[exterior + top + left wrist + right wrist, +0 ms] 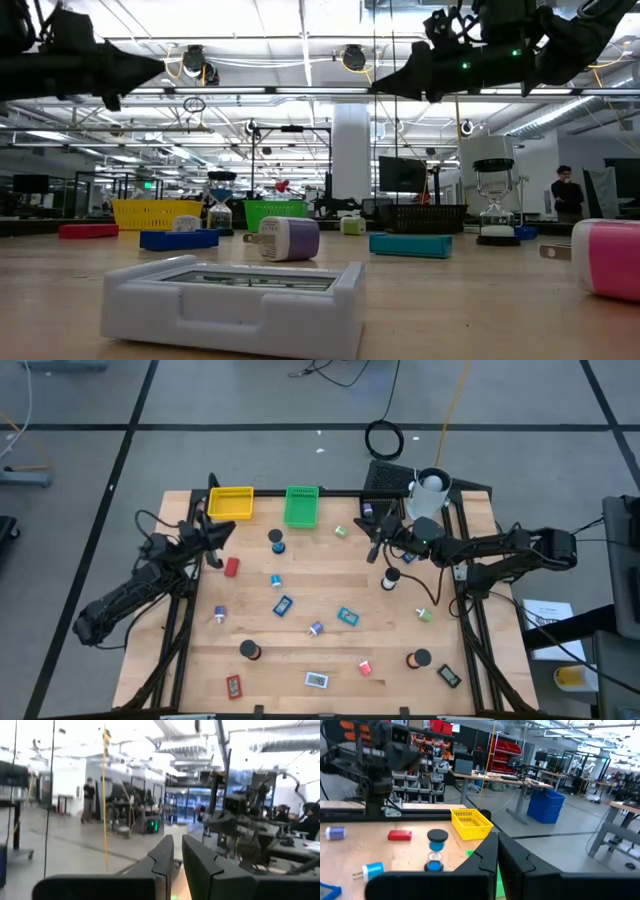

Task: Pick & Place Office items
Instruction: Put the right blue charger adapter into the black bin, then put the blue sand timer into the yellow bin

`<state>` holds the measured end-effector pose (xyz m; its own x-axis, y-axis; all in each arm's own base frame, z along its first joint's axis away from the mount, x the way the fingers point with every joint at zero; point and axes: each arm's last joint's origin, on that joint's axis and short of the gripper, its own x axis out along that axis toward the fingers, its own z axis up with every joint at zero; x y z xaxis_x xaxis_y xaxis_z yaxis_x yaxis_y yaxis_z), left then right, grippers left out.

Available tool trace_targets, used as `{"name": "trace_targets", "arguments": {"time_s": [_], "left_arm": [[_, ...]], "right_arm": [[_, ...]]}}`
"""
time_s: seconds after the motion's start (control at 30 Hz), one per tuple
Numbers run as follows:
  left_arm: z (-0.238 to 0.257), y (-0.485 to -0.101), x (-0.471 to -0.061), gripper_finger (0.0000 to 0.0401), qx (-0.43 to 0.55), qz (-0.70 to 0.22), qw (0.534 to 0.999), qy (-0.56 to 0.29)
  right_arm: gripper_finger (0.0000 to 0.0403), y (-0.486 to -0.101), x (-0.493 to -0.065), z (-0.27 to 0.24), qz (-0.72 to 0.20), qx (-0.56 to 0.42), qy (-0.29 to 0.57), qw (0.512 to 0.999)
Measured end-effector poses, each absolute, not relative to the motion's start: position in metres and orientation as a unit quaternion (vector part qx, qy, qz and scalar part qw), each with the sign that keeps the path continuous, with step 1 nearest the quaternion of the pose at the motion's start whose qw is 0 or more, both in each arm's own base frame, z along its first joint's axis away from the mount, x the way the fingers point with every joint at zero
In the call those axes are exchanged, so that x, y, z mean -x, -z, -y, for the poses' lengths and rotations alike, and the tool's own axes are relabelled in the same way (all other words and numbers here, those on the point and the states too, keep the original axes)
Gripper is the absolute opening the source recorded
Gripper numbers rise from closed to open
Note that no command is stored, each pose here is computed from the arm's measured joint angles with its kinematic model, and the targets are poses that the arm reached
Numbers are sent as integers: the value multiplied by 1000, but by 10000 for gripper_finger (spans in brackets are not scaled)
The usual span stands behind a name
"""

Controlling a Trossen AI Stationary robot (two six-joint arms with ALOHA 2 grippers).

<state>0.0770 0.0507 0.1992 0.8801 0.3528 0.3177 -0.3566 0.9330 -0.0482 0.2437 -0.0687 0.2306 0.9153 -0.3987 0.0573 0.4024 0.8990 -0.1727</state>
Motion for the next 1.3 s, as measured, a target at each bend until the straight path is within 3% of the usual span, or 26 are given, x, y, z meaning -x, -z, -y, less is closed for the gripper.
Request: {"name": "trace_targets", "arguments": {"time_s": [0.17, 0.3, 0.53, 0.77, 1.0, 1.3], "left_arm": [[-49, -199, -83, 40, 39, 129, 983, -120], [-53, -204, -91, 6, 45, 68, 986, -146], [-60, -221, -116, 6, 35, -54, 985, -160], [-61, -230, -139, 5, 2, -101, 986, -135], [-63, -243, -150, 55, 67, -164, 965, -192], [-67, -243, -172, 172, 89, -247, 938, -227]], "right_arm": [[4, -233, -243, 69, 20, 94, 208, 973], [4, -235, -243, 69, 32, 93, 208, 973], [4, -239, -243, 69, 60, 76, 210, 973], [4, -234, -243, 69, 34, 67, 211, 975], [4, -234, -243, 69, 33, 73, 208, 975], [4, -231, -244, 69, 18, 71, 207, 976]]}}
